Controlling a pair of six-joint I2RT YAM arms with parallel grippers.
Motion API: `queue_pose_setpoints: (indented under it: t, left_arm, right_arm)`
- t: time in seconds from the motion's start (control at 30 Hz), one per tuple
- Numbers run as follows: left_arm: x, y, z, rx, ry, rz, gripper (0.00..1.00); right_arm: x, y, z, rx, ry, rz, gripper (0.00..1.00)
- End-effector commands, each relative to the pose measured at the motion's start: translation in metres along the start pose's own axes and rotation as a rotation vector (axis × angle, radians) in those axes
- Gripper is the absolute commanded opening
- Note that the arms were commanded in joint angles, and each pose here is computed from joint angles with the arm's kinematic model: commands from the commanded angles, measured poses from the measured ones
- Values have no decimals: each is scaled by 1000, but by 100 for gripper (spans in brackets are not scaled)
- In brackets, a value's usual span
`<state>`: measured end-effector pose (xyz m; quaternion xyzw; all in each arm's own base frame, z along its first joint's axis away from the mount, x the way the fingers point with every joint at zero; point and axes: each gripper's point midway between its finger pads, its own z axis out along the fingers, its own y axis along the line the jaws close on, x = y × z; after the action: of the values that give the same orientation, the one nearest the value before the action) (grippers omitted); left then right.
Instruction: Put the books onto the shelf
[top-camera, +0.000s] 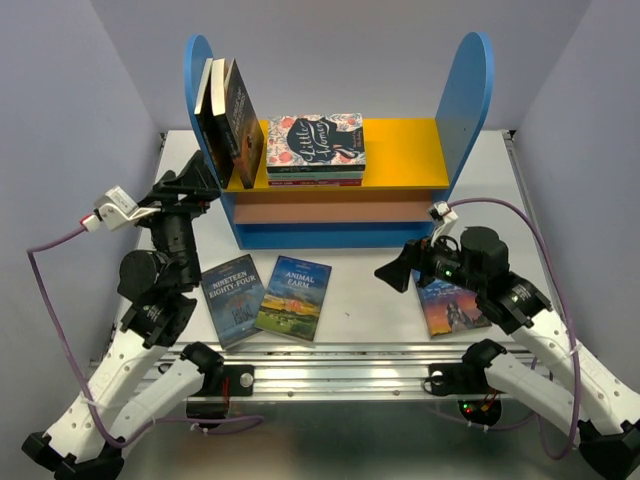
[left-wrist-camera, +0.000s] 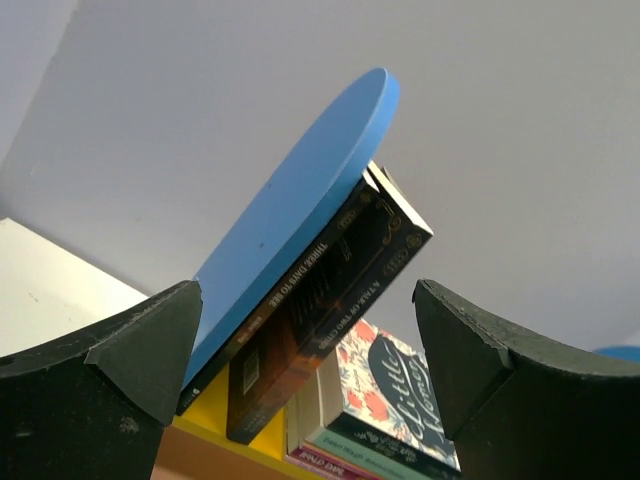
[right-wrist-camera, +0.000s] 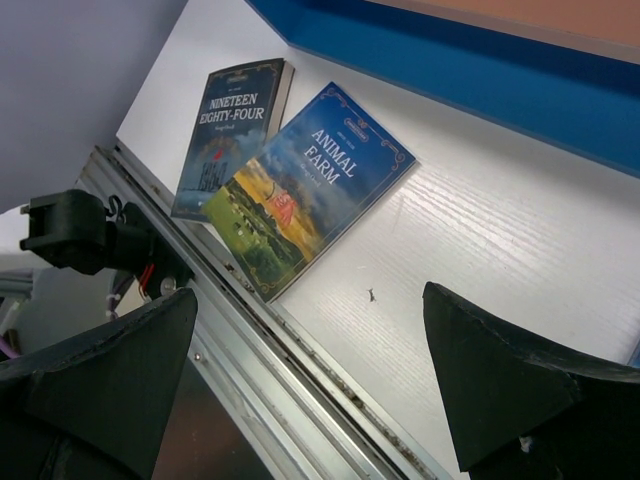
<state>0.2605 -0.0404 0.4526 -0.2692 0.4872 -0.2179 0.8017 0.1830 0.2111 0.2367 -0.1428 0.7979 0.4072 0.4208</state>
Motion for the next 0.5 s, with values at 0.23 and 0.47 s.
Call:
queue_pose_setpoints:
  t: [0.23, 0.47]
  left_arm:
    - [12, -89, -27, 431, 260, -34, 99]
    - [36, -128, -18, 542, 368, -35, 99]
  right_arm:
    - [-11, 9, 4, -39, -27, -25, 100]
    - [-9, 8, 5, -41, -21, -25, 100]
